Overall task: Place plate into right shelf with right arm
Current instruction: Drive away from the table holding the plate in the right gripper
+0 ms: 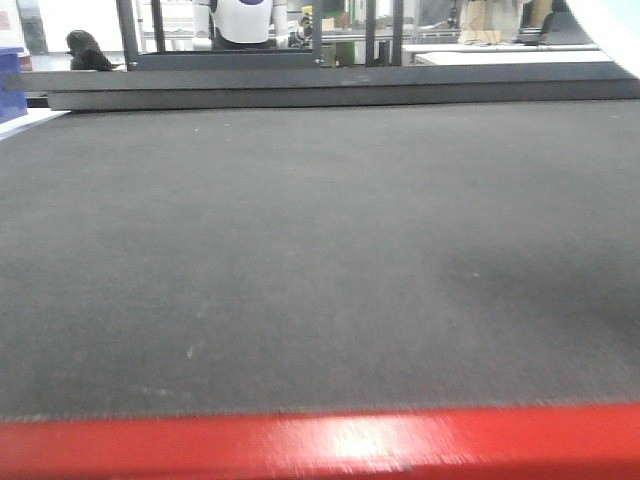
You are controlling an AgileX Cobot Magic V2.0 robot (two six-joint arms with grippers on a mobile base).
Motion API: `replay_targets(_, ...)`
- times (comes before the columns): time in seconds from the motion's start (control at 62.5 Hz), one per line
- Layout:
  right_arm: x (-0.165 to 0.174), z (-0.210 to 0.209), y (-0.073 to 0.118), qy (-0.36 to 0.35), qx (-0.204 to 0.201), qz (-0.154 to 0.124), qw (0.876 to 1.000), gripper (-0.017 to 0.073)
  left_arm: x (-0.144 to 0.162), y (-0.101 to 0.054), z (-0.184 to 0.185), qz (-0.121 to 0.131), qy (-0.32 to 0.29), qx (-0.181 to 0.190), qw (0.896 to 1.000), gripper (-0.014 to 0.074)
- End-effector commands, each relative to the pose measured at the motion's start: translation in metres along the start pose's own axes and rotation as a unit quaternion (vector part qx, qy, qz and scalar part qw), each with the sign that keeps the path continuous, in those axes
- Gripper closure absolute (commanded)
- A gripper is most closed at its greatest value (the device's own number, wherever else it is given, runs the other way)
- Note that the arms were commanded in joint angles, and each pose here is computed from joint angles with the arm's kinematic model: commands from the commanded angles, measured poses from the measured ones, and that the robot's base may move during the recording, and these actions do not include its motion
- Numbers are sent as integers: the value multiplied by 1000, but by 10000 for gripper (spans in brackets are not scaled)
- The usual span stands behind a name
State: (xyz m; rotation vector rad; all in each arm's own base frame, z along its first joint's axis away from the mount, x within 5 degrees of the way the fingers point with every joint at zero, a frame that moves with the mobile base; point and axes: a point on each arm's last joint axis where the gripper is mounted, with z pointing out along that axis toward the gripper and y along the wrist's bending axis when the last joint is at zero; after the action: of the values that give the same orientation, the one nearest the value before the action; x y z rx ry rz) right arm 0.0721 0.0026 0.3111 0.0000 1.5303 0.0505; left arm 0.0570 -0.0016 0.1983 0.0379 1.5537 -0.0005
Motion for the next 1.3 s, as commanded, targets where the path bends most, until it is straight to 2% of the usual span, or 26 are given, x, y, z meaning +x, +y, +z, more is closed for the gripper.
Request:
replay_targets(0.0, -19, -1, -1, -66, 7, 0, 998, 505, -5, 1, -1, -8, -44, -6, 999, 722)
replay_targets(1.28, -19, -1, -1, -66, 7, 0, 998, 505, -5, 1, -1, -8, -44, -6, 999, 722)
